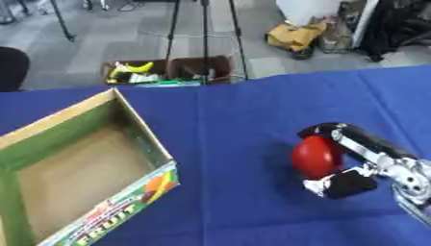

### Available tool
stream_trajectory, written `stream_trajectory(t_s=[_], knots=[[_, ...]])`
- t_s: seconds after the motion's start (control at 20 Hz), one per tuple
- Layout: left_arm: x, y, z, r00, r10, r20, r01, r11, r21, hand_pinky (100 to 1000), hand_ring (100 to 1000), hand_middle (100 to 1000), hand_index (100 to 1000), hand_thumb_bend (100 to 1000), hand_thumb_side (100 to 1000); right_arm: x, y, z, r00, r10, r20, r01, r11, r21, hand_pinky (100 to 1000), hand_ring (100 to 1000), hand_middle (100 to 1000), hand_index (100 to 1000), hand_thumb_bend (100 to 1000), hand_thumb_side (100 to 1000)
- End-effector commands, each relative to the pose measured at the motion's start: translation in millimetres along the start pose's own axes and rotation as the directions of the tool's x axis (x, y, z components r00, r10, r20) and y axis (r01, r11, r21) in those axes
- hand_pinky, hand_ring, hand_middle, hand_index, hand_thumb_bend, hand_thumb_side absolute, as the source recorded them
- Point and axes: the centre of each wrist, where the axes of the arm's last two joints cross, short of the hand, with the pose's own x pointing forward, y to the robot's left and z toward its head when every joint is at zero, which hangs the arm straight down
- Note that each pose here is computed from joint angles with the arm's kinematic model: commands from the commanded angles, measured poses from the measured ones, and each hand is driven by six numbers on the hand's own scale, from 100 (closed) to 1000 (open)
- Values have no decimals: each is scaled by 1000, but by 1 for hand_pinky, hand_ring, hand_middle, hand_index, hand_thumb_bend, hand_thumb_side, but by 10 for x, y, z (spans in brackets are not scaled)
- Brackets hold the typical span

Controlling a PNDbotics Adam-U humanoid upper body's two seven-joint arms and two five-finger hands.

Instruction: Pick up objects on the table and place them in the box.

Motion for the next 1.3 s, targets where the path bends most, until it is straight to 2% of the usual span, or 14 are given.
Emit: stream_trajectory(t_s=[0.05,0.3,0.65,0.7,0.75,1.05,1.1,1.15,1.3], knots=[[45,64,-18,1000,-26,14,26,1000,-1,222,557,603,667,100,856,49,-114,5,1000,21,18,-20,999,-43,437,539,751,736,100,238],[46,67,-16,1000,-27,10,27,1000,0,223,557,604,667,100,855,84,-131,11,999,9,32,-6,996,-90,433,524,712,623,100,330],[59,72,-24,1000,-27,8,26,1000,1,225,559,604,666,100,856,267,-152,56,995,41,93,-25,986,-166,426,517,677,528,100,374],[62,73,-26,1000,-26,8,26,1000,1,225,559,603,666,100,857,303,-155,65,993,47,104,-28,985,-173,426,516,673,508,100,447],[66,74,-29,1000,-26,8,26,1000,1,226,559,603,666,100,857,345,-160,76,991,55,119,-33,983,-179,425,516,673,502,100,374],[92,77,-47,1000,-26,8,26,1000,1,227,559,603,666,100,861,463,-187,85,978,95,188,-56,978,-203,422,516,663,465,100,376],[97,78,-49,1000,-26,8,26,1000,1,227,559,603,666,100,862,472,-193,81,975,98,198,-56,977,-206,422,515,661,460,100,419],[102,79,-53,1000,-27,8,27,1000,1,228,559,603,666,100,862,484,-204,75,972,100,211,-55,976,-211,422,515,659,458,100,371],[116,80,-61,1000,-27,8,27,1000,0,228,559,603,666,100,863,523,-240,56,965,99,244,-43,974,-222,421,514,653,456,100,366]])
